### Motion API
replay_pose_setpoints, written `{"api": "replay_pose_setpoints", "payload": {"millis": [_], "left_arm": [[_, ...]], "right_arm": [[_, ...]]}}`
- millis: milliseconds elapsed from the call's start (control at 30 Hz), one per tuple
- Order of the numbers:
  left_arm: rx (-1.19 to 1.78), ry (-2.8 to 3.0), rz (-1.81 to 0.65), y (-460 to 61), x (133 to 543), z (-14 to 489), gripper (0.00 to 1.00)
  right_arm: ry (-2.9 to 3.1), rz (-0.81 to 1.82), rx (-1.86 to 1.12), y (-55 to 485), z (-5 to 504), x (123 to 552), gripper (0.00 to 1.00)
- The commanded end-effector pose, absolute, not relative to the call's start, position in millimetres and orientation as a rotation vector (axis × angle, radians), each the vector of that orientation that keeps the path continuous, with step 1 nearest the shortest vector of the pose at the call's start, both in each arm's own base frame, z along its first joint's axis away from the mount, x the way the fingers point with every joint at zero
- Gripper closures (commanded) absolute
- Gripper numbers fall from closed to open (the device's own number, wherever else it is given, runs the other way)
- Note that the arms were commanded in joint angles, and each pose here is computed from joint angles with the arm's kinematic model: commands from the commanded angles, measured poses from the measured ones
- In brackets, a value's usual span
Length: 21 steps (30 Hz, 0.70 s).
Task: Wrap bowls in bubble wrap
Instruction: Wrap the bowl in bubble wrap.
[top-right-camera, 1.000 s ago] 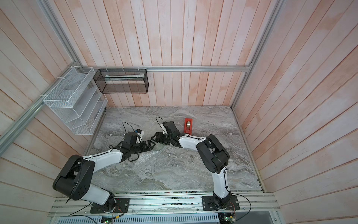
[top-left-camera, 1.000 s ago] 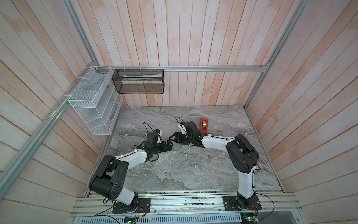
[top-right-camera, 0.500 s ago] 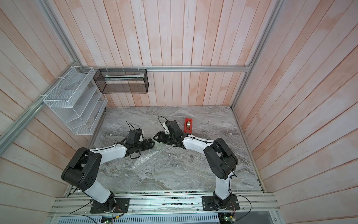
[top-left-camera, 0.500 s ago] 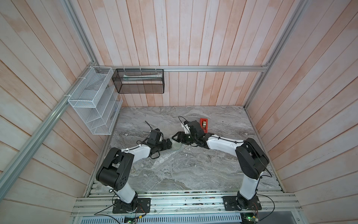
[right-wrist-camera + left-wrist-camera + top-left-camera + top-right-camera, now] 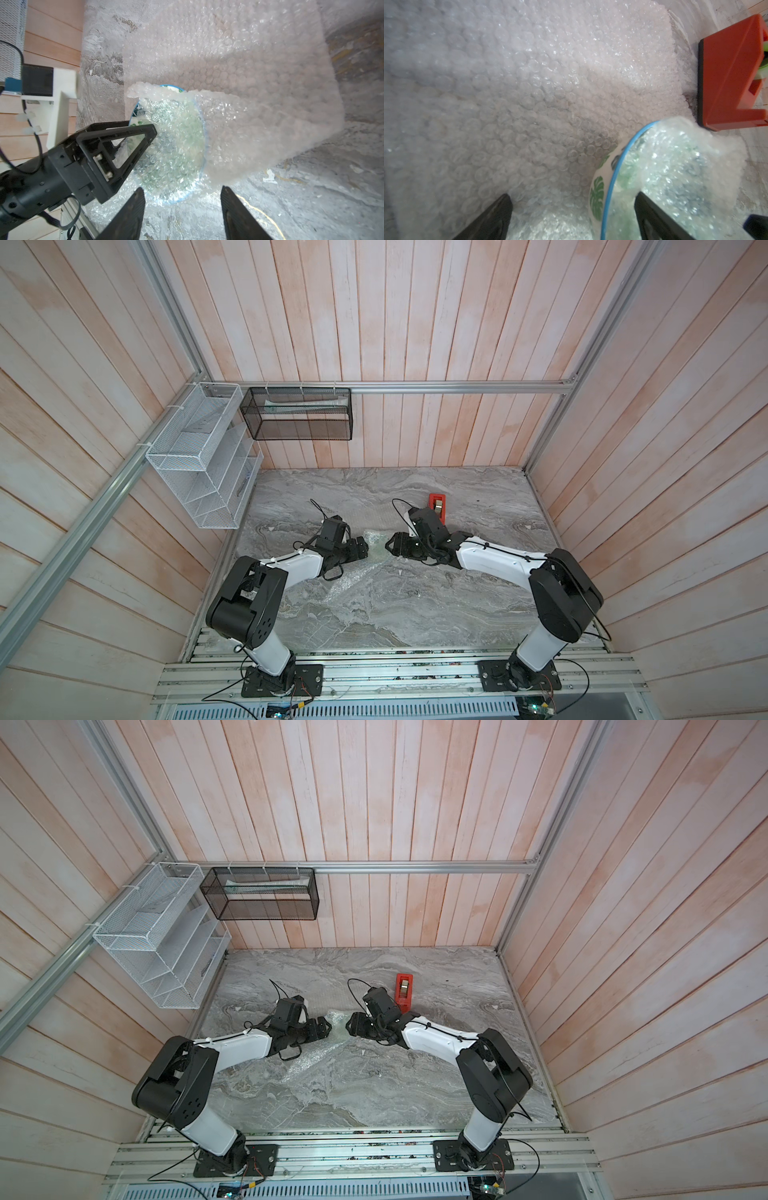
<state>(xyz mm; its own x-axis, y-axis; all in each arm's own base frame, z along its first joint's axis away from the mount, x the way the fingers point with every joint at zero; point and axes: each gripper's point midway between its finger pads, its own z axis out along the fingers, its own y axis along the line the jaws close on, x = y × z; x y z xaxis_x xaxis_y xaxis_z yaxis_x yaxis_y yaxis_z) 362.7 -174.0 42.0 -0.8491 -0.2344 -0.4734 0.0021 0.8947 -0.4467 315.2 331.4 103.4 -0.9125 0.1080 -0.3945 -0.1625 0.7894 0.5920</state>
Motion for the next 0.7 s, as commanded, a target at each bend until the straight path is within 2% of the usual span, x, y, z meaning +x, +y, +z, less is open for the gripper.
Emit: {"api": "replay_pose_setpoints", "payload": {"millis": [0,400,667], "left_arm": [[-0.198,2.558,-0.556,-165.6,353.5,34.9,0.06],[-0.203,2.562,-0.575,-166.6,349.4,31.8,0.10],[-0.196,2.546,-0.579,-166.5,349.9,37.7,0.12]], "right_arm": [[2.624,0.879,-0.039,332.7,80.4,309.2,0.40],[2.673,0.744,-0.106,351.6,55.7,329.9,0.42],[2.722,0.644,-0.176,362.9,40.1,336.0,0.49]]}}
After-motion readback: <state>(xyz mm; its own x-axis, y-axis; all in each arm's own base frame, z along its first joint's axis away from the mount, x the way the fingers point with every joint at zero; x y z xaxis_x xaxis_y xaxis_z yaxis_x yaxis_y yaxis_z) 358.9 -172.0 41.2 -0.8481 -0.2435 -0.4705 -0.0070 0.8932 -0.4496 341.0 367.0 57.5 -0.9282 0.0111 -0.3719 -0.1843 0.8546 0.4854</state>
